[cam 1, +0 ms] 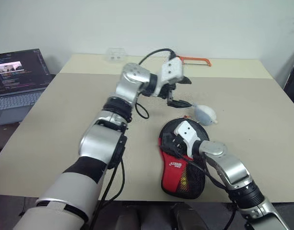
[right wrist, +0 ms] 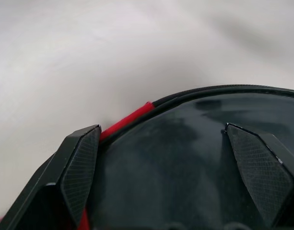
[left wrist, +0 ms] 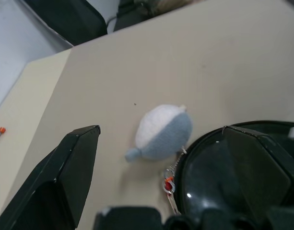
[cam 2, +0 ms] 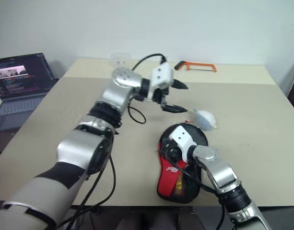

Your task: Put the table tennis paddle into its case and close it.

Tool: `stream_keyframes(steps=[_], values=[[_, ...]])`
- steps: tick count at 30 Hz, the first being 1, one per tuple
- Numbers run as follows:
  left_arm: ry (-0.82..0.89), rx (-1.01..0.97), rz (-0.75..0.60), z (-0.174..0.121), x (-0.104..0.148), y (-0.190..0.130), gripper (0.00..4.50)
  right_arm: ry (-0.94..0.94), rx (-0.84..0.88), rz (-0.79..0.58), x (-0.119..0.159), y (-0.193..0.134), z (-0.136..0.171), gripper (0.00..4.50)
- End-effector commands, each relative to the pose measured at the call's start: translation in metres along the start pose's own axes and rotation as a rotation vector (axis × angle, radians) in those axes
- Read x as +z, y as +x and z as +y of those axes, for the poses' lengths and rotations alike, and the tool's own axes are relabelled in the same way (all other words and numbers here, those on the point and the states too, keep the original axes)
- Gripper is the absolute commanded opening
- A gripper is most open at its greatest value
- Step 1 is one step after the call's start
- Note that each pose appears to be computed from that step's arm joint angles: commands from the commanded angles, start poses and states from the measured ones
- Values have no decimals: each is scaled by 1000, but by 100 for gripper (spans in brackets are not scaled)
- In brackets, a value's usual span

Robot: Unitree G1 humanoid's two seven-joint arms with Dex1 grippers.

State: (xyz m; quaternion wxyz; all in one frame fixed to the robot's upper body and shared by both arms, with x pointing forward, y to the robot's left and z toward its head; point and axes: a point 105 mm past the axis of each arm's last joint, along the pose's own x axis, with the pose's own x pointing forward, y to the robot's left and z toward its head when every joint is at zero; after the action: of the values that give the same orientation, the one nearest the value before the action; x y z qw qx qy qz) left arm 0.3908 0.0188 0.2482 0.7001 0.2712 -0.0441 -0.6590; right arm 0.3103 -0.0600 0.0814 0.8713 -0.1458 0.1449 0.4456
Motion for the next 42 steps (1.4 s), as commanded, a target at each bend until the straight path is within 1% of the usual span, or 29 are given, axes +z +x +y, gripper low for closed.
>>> stream_keyframes(steps=[1,2,4,6,8,11,13,16,18,21,26,29,32,36,42], values=[[-87,-30,-139,-7,21,-36,447,78,93,37,-9,-19,6,450],[-151,-29,-164,-12,15,-50,447,48,117,18,1,-30,5,450],[-228,-27,-186,-21,9,-65,447,10,148,2,14,-45,4,450],[-287,-31,-178,-35,-3,-71,447,-15,172,-17,30,-62,-1,450],[-344,-43,-180,-50,-12,-69,447,-66,172,-18,45,-82,-12,450],[-388,-34,-170,-63,-22,-55,447,-135,155,-11,62,-101,-28,450],[-403,-16,-141,-76,-36,-30,447,-217,98,0,78,-111,-50,450],[-429,41,-116,-85,-51,0,447,-296,49,38,86,-115,-72,450],[-464,64,-127,-93,-56,18,447,-355,13,89,84,-113,-87,450],[-501,38,-131,-112,-60,42,447,-429,-78,188,76,-108,-119,450],[-518,31,-114,-126,-64,61,447,-495,-142,309,62,-103,-150,450],[-538,75,-94,-124,-70,65,447,-453,-175,330,55,-97,-167,450],[-525,108,-56,-126,-78,70,447,-389,-152,330,47,-87,-170,450],[-511,196,22,-125,-96,75,447,-281,-98,338,34,-75,-169,450],[-516,230,34,-126,-100,76,447,-218,-103,379,16,-69,-173,450]])
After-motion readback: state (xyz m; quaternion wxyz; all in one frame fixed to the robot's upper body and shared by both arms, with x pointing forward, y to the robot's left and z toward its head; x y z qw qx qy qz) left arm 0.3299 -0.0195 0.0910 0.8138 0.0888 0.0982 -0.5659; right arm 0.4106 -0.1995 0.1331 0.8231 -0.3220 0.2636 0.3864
